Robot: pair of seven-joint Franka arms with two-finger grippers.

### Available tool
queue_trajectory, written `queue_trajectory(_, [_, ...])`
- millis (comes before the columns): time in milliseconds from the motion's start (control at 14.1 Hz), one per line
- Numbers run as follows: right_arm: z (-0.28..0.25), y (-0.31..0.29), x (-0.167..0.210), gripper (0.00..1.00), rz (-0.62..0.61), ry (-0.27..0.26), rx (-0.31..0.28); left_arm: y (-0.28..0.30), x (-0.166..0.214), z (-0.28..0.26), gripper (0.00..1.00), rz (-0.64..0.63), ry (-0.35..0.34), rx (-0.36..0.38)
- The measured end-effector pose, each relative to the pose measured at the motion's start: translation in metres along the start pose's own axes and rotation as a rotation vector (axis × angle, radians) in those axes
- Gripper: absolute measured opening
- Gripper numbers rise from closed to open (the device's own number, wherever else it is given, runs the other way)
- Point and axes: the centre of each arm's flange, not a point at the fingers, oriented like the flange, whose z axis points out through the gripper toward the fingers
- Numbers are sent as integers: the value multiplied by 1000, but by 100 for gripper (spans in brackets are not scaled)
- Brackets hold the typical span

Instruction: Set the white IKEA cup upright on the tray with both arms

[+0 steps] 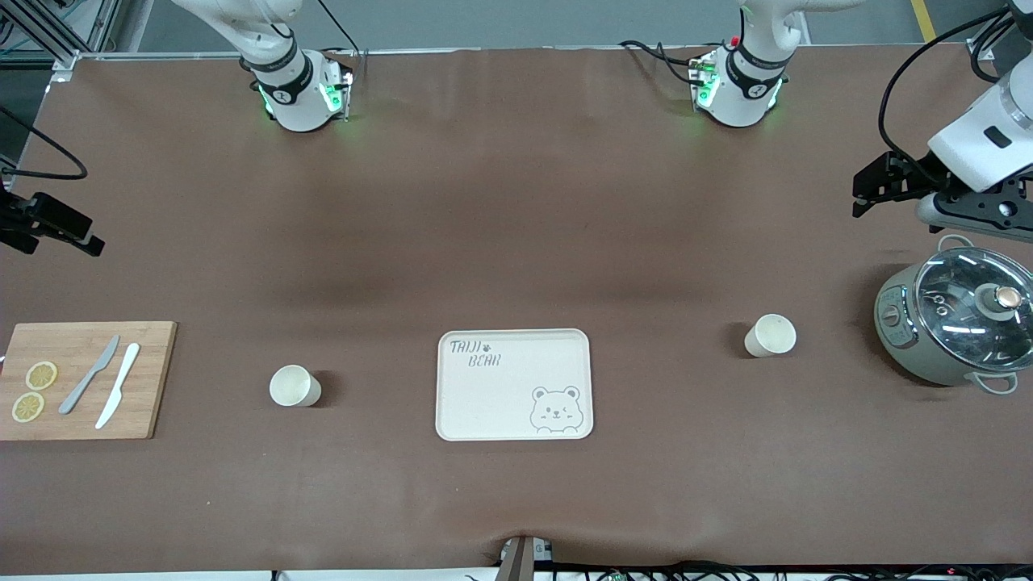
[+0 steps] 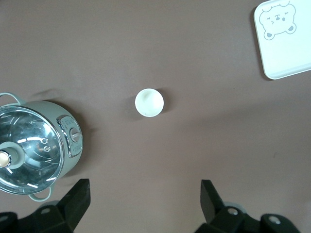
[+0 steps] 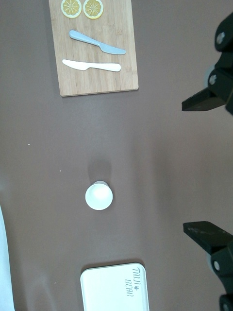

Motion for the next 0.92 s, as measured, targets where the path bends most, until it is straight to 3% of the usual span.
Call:
queue_trajectory(497, [5, 0, 1, 100, 0, -10, 1, 0, 7, 6, 100, 3, 13, 4])
queue_trajectory(923, [5, 0, 2, 100, -1, -11, 1, -44, 40, 96, 100, -11, 27, -1])
